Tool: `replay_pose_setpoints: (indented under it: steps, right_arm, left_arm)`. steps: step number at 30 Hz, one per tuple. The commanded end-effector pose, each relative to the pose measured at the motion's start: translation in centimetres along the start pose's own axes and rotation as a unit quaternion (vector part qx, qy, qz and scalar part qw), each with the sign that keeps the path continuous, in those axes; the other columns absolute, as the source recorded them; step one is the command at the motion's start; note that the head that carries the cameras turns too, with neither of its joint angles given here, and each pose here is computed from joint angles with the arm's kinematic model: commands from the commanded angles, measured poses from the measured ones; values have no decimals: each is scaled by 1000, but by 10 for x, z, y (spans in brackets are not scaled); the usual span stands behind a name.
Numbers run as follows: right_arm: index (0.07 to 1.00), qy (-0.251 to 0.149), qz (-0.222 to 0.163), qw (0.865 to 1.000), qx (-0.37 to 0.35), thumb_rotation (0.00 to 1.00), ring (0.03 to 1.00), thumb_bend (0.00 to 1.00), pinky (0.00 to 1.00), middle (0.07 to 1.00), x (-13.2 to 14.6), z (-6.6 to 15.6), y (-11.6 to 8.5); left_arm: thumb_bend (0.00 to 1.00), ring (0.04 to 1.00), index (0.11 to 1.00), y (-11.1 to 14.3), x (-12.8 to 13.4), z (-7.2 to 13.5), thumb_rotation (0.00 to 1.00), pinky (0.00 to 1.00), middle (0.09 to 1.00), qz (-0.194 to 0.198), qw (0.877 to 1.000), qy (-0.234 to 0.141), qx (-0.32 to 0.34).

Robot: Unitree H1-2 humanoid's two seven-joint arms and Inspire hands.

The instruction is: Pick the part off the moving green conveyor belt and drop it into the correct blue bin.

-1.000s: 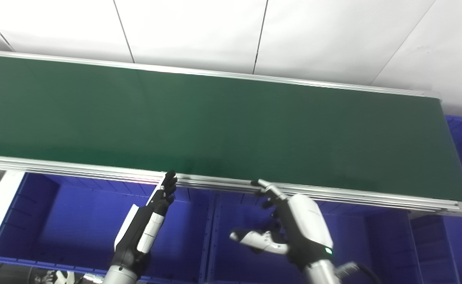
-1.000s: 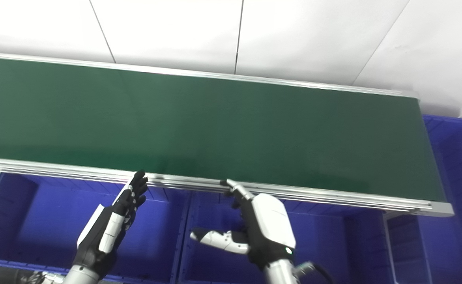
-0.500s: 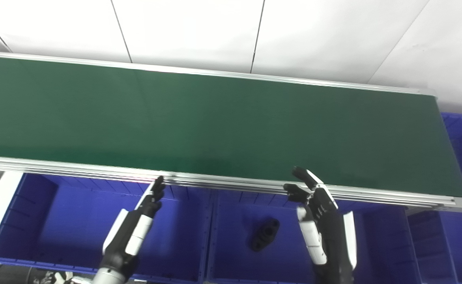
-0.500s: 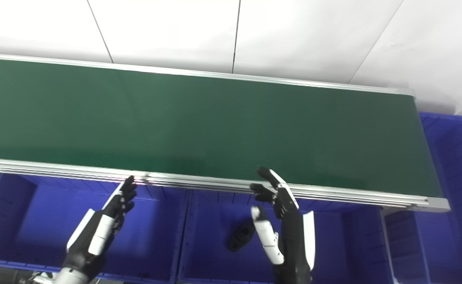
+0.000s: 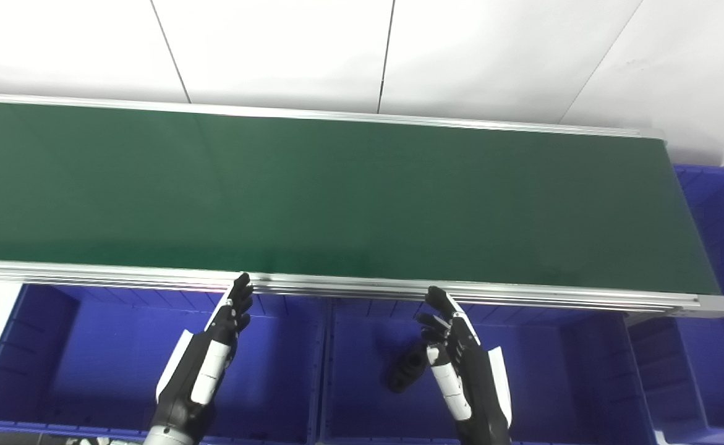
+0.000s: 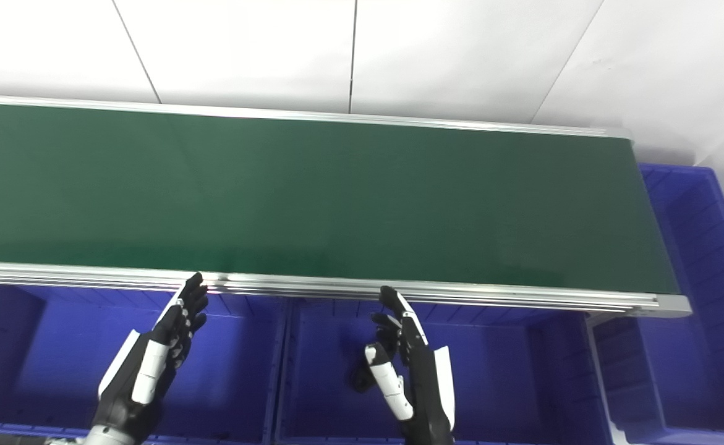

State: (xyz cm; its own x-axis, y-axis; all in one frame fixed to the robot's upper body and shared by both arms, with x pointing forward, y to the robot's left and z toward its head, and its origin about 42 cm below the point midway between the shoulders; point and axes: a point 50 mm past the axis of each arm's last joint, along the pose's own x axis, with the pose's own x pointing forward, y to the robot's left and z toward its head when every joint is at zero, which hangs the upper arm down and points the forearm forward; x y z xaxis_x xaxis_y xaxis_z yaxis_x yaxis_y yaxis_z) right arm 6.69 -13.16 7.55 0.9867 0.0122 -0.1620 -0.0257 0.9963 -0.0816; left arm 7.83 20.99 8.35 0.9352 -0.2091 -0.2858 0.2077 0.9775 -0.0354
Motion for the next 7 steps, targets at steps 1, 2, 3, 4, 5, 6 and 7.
replay_pose_setpoints:
  steps: [1, 2, 3, 4, 5, 6, 7]
  right_arm:
    - [876, -26, 2, 997, 72, 939, 795, 790, 764, 875, 5, 29, 42]
    - [875, -24, 3, 997, 73, 941, 794, 793, 763, 875, 5, 29, 42]
    - [875, -23, 4, 997, 73, 939, 798, 792, 767, 876, 5, 29, 42]
    - [876, -22, 6, 997, 74, 937, 801, 787, 769, 878, 5, 28, 42]
    - [875, -21, 6, 997, 74, 936, 801, 785, 768, 879, 5, 28, 42]
    - [875, -20, 7, 997, 73, 937, 801, 785, 768, 879, 5, 28, 42]
    - [875, -19, 8, 997, 72, 939, 801, 786, 768, 878, 5, 28, 42]
  left_arm:
    - [735, 1000, 1000, 0, -4, 10, 1000, 1000, 1000, 2, 1000, -29, 10]
    - [734, 1000, 1000, 0, -4, 10, 1000, 1000, 1000, 3, 1000, -29, 8]
    - [738, 1000, 1000, 0, -5, 10, 1000, 1000, 1000, 4, 1000, -29, 6]
    - [742, 1000, 1000, 0, -5, 10, 1000, 1000, 1000, 5, 1000, -29, 4]
    - [742, 1000, 1000, 0, -5, 10, 1000, 1000, 1000, 6, 1000, -30, 3]
    - [742, 1000, 1000, 0, -5, 10, 1000, 1000, 1000, 5, 999, -32, 4]
    - [742, 1000, 1000, 0, -5, 10, 1000, 1000, 1000, 5, 999, -33, 6]
